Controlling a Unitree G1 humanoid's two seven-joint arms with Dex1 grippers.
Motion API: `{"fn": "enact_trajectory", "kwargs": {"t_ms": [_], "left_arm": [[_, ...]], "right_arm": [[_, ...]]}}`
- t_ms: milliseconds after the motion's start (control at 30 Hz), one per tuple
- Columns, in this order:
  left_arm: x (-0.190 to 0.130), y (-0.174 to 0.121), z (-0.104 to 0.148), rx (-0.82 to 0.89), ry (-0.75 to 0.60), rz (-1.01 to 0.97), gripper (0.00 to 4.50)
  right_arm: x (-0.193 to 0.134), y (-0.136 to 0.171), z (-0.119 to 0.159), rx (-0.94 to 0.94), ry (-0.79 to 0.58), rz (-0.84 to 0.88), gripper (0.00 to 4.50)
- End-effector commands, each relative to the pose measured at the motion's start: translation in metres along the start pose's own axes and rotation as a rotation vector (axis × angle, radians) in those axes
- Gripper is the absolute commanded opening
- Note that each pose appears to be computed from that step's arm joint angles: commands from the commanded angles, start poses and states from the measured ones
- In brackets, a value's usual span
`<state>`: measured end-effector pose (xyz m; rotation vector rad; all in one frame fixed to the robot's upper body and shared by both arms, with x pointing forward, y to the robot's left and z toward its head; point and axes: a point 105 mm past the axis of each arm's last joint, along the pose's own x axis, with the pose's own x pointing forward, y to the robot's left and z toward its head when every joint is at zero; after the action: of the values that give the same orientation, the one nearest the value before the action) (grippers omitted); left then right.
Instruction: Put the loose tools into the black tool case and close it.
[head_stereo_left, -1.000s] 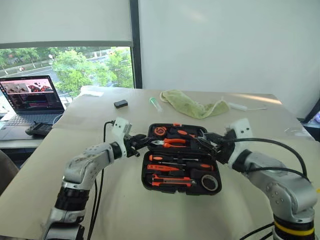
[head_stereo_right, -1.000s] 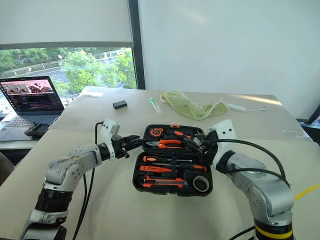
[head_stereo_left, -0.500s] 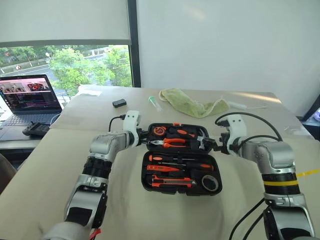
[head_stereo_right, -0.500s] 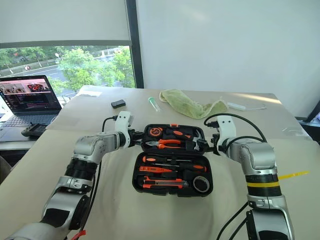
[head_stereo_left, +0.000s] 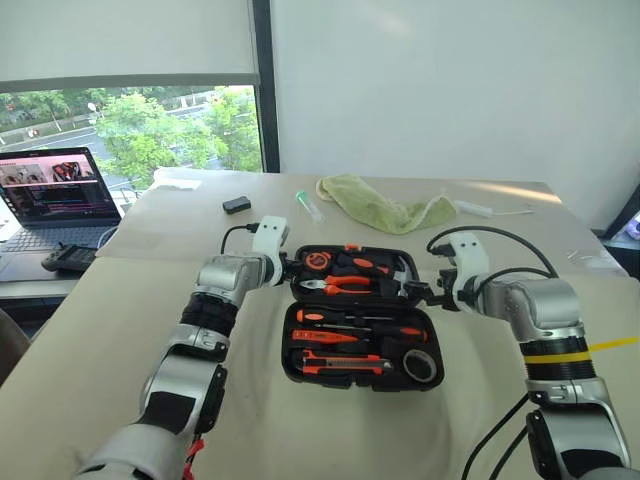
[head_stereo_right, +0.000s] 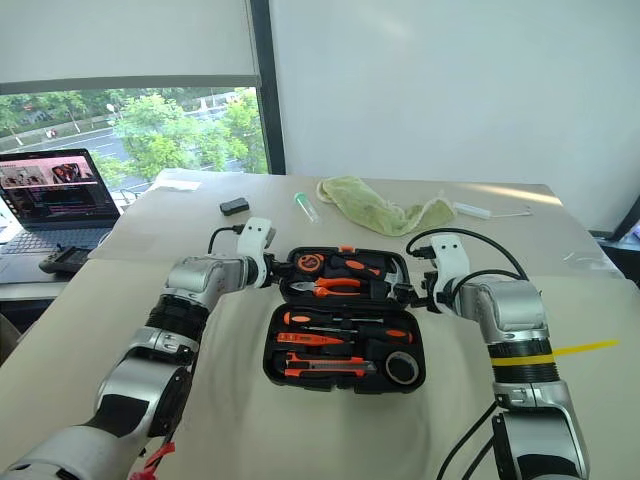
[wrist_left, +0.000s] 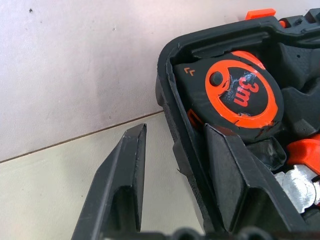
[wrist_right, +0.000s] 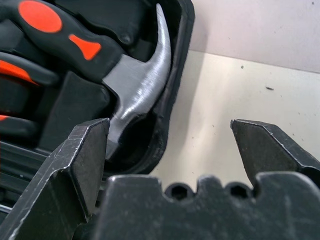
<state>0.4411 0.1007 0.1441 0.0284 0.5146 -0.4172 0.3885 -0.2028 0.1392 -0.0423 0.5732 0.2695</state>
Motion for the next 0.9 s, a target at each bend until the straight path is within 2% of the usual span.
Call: {"fn": "enact_trajectory", "kwargs": {"t_ms": [33,67,100,200,300,333,367,400,433,467,500,633,733,900], "left_arm": [[0.003,0.000,-0.004,-0.034,0.075,0.050,1.97],[0.004,-0.001,-0.005,-0.052,0.090,0.056,1.97],[0.005,-0.001,-0.006,-0.067,0.104,0.056,2.10],[0.008,-0.005,-0.013,-0.090,0.139,0.047,2.10],[0.013,-0.007,-0.025,-0.117,0.172,0.038,1.40],[0.013,-0.008,-0.026,-0.125,0.175,0.028,0.94],[0.013,-0.008,-0.027,-0.130,0.174,0.022,0.70],[0.013,-0.009,-0.027,-0.137,0.169,0.011,0.20],[0.012,-0.009,-0.027,-0.143,0.166,0.003,0.02],[0.011,-0.010,-0.026,-0.164,0.157,-0.012,0.00],[0.010,-0.010,-0.025,-0.177,0.149,-0.026,0.00],[0.001,-0.006,-0.017,-0.245,0.085,-0.086,0.00],[-0.010,-0.006,-0.002,-0.250,-0.020,-0.149,0.00],[-0.039,-0.014,0.019,-0.118,-0.269,-0.275,0.00]], "right_arm": [[-0.005,-0.007,0.013,0.027,-0.008,-0.014,4.50],[-0.004,-0.007,0.014,0.036,-0.002,-0.008,4.50],[-0.003,-0.006,0.014,0.043,0.004,-0.001,4.00],[0.004,-0.004,0.013,0.035,0.026,0.012,3.07],[0.012,0.000,0.010,0.030,0.047,0.029,2.04],[0.012,0.001,0.011,0.025,0.048,0.037,1.64],[0.012,0.002,0.011,0.022,0.048,0.043,1.37],[0.010,0.005,0.012,0.016,0.042,0.052,0.96],[0.009,0.006,0.013,0.012,0.038,0.059,0.72],[0.008,0.009,0.014,0.009,0.026,0.069,0.27],[0.006,0.013,0.015,0.010,0.013,0.081,0.09],[-0.001,0.034,0.019,0.019,-0.084,0.149,0.09],[-0.005,0.046,0.021,-0.011,-0.158,0.152,0.09],[-0.018,0.060,0.024,-0.098,-0.327,0.122,0.09]]}}
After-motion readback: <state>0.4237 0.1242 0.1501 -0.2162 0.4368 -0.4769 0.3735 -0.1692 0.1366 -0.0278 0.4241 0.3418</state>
